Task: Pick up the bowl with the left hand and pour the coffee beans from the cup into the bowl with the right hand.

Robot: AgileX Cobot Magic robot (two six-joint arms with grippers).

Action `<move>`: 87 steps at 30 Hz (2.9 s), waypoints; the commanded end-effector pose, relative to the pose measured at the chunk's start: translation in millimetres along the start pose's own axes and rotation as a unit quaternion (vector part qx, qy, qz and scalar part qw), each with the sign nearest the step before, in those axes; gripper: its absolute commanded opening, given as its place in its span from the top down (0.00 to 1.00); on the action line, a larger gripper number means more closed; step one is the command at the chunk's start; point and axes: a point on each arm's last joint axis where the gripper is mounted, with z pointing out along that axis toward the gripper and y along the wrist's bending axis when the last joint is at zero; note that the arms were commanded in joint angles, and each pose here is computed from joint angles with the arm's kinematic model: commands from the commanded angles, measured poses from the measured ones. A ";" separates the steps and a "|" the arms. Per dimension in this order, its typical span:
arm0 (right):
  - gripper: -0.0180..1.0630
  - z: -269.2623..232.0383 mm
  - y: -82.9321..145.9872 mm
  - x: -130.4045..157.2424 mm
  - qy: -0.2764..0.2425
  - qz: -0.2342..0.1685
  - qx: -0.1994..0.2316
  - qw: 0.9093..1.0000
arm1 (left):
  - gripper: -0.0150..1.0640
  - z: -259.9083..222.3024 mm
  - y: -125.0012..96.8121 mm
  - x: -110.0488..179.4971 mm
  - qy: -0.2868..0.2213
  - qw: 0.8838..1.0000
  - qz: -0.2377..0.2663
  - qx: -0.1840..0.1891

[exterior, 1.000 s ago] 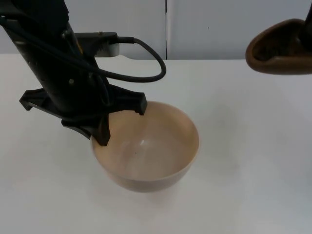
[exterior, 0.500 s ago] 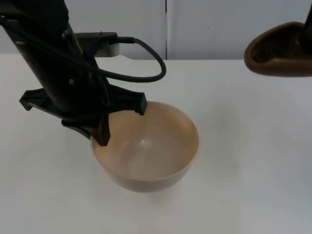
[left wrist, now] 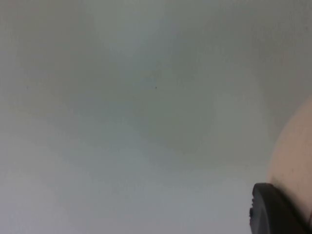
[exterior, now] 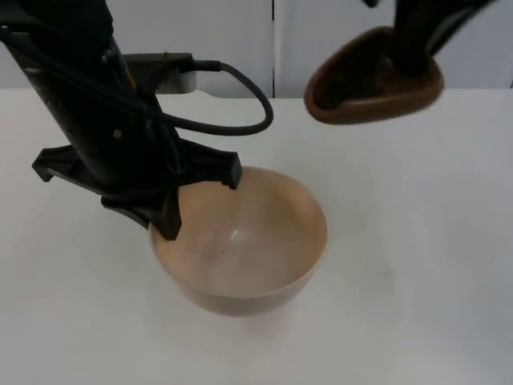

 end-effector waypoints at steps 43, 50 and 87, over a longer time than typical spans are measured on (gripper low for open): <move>0.98 -24.8 78.6 -18.6 -0.110 -0.213 0.272 0.932 | 0.99 -0.2 -1.3 0.5 -0.004 1.000 -0.009 0.006; 0.98 -31.1 88.7 -18.9 -0.128 -0.237 0.296 0.916 | 0.99 -0.2 -1.3 0.5 -0.004 1.000 -0.009 0.006; 0.98 -18.6 130.7 -19.8 -0.139 -0.367 0.385 0.836 | 0.99 -0.5 -2.7 0.3 -0.003 1.000 -0.016 0.013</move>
